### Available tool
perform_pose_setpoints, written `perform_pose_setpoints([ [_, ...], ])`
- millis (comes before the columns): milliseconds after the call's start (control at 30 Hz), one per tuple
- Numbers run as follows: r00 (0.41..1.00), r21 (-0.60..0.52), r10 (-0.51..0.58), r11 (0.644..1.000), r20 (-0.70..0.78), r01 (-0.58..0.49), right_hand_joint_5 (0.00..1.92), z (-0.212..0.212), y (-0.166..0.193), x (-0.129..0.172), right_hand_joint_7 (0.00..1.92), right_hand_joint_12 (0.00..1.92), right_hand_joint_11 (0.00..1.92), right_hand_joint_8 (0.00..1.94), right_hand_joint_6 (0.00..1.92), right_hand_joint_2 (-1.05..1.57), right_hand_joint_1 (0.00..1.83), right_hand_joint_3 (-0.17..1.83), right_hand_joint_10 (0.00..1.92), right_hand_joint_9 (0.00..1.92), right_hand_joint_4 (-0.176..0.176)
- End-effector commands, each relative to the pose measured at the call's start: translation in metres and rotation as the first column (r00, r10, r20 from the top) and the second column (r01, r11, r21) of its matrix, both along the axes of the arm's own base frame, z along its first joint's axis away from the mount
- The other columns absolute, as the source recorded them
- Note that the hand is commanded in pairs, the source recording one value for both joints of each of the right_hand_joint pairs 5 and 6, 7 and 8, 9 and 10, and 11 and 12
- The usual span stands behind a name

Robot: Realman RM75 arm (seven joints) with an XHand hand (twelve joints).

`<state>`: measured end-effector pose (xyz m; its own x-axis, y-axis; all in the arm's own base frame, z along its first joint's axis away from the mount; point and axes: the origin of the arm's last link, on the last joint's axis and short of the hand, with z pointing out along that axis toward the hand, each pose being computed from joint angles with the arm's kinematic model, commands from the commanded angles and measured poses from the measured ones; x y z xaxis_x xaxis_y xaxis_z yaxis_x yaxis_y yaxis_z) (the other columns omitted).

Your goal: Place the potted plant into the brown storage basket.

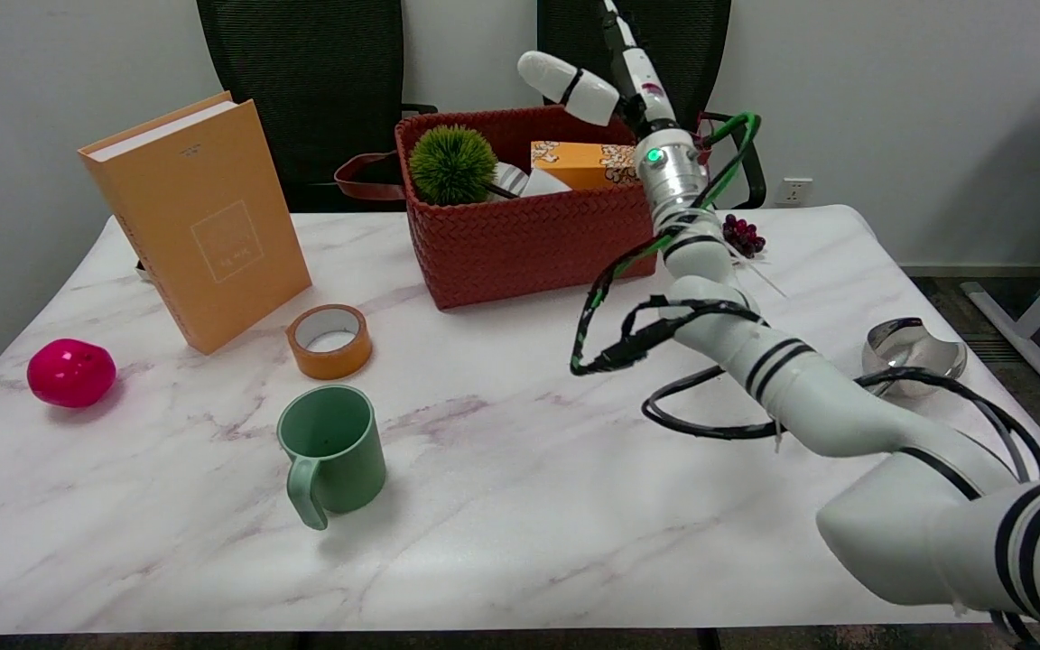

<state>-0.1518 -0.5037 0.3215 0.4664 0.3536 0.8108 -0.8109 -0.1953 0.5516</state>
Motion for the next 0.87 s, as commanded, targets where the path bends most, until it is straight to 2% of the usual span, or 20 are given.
perform_pose_setpoints([
  [33, 0.984, 0.122, 0.108, 0.985, 0.143, -0.125, 0.00, 0.003, 0.078, -0.005, 0.00, 0.00, 0.00, 0.00, 0.00, 0.40, 0.40, -0.17, 0.00, 0.00, 0.000],
  [300, 0.976, 0.165, 0.069, 0.981, 0.205, -0.103, 0.00, -0.011, 0.111, -0.028, 0.00, 0.00, 0.00, 0.00, 0.00, 0.52, 0.36, -0.17, 0.00, 0.00, 0.000],
  [567, 0.970, 0.157, 0.061, 0.983, 0.236, -0.100, 0.00, -0.027, 0.152, -0.058, 0.00, 0.00, 0.00, 0.00, 0.00, 0.57, 0.40, -0.17, 0.00, 0.00, 0.000],
  [867, 0.977, 0.160, 0.065, 0.982, 0.204, -0.099, 0.00, -0.057, 0.189, -0.079, 0.00, 0.00, 0.00, 0.00, 0.00, 0.67, 0.45, -0.17, 0.00, 0.00, 0.000],
])
